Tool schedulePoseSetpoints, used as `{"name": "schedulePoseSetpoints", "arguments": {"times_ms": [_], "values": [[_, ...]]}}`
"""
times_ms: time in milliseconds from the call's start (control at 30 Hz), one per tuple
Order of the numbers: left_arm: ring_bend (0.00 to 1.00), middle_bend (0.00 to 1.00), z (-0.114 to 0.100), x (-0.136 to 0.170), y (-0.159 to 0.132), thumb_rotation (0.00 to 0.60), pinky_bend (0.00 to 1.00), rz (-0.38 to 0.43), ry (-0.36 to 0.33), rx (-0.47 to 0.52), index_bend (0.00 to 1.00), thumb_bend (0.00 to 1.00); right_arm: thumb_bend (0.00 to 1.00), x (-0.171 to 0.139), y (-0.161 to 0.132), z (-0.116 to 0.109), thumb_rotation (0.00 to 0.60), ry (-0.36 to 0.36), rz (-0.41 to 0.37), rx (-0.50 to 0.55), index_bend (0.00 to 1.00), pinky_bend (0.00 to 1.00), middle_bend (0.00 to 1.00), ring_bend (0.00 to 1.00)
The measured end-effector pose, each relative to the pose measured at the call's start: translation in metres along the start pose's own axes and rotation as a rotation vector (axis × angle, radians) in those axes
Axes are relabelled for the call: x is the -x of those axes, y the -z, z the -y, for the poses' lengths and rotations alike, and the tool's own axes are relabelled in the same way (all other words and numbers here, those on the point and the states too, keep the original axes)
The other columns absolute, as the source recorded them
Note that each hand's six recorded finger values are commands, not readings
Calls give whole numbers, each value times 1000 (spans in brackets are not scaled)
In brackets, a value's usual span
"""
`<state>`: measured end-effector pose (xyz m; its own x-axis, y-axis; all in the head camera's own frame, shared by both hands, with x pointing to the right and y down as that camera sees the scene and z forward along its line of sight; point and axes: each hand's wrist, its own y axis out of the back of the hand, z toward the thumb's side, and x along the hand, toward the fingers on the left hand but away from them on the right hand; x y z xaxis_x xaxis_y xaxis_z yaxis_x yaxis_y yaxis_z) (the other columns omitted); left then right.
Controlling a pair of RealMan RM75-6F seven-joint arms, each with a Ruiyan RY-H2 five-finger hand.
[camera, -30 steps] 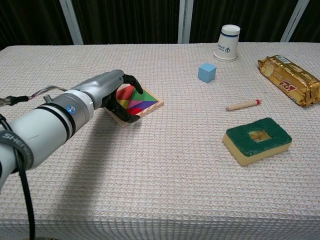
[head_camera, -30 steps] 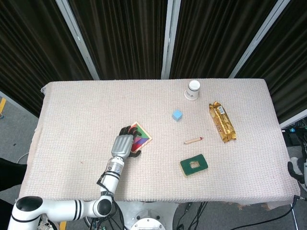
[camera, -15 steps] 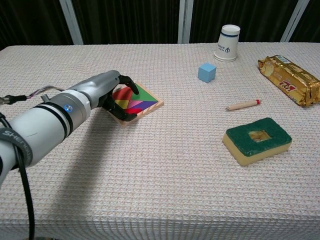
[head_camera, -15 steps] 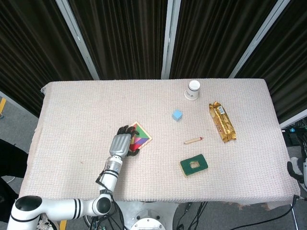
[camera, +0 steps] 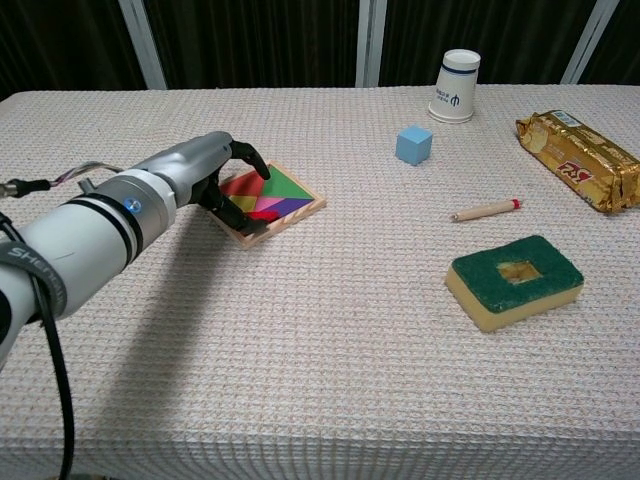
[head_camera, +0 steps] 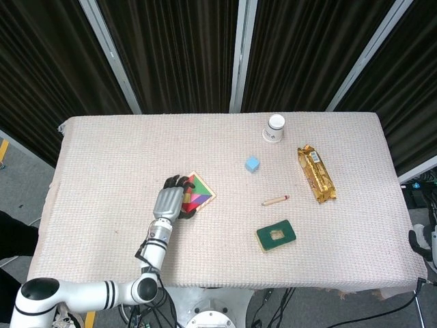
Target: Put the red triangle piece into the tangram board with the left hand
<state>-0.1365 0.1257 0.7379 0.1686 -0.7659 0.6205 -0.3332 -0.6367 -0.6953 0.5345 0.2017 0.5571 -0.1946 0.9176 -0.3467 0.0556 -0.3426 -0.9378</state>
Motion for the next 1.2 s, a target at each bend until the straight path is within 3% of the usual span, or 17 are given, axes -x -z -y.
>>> {"name": "schedulePoseSetpoints", "arguments": {"times_ms": [500,700,1033,1200], "values": [[0,121,-11,7,-6,600,4,26,-19,16,270,241,341,0,-3,-1,600,2,-7,-3,0,0,0,0],[0,121,-33,14,-1,600,6,44,-79,5,270,240,340,0,-5,-2,600,7,-11,-3,0,0,0,0],[0,127,-94,57,73,600,8,73,-236,-167,239,145,340,1,-13,3,600,4,-24,-2,0,0,0,0],[0,129,-116,98,123,600,6,102,-308,-343,237,114,341,1,-23,1,600,18,-49,-8,0,0,0,0]]}}
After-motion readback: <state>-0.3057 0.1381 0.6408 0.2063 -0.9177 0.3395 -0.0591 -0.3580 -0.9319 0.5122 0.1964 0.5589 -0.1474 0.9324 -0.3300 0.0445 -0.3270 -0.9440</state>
